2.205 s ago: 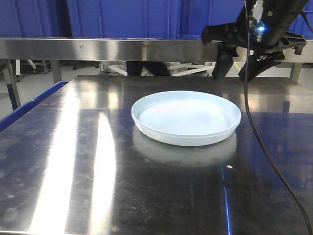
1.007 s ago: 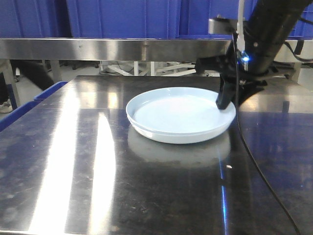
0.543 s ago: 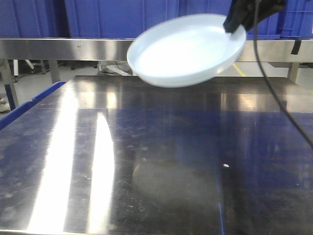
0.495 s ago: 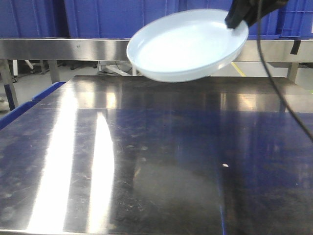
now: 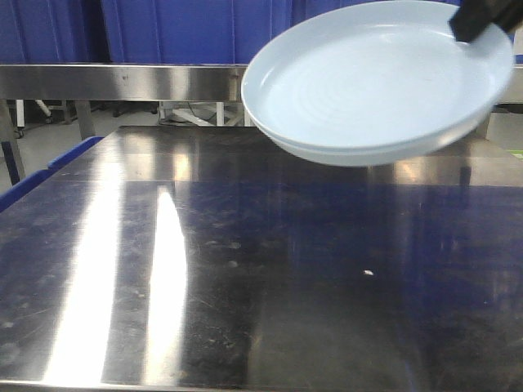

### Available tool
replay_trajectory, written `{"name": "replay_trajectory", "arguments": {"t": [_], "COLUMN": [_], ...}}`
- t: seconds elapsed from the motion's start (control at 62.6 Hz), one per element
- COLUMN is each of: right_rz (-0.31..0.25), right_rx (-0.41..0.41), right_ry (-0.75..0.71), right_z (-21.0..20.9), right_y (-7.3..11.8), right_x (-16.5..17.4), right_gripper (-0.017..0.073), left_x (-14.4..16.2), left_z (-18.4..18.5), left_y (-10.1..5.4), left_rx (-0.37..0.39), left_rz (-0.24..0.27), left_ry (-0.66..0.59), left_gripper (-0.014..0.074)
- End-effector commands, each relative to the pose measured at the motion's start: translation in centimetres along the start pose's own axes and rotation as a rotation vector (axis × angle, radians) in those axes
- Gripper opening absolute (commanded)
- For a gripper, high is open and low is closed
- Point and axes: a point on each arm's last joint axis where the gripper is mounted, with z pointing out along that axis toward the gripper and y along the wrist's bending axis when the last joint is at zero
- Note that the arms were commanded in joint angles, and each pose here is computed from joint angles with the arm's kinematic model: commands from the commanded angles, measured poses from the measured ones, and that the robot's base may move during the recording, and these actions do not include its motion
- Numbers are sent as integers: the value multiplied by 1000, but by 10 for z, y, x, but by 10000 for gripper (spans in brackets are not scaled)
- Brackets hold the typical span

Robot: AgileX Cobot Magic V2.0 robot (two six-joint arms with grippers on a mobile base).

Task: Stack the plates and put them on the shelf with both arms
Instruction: 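Lift the stacked plates off the table with the right gripper, then hold the plate stack raised in the right gripper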

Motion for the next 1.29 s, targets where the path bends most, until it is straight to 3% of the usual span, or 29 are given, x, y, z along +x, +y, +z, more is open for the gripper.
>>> {"name": "replay_trajectory", "arguments": {"t": [0.0, 0.463, 1.278], "right_rz": [-6, 15, 15], "right_rx": [-24, -52, -52], "right_ry": [-148, -231, -233], "right_z": [-26, -54, -56], "right_y": [1, -5, -6], "right_x": [-4, 38, 42], "right_gripper": [48, 48, 48], "left_x": [-18, -18, -18], "left_z": [-3, -3, -3], "left_y": [0, 0, 0], "left_rx": [-5, -5, -5], "left_rz": [-2, -2, -2], "left_ry": [-112, -112, -112], "left_gripper": [87, 87, 87]}}
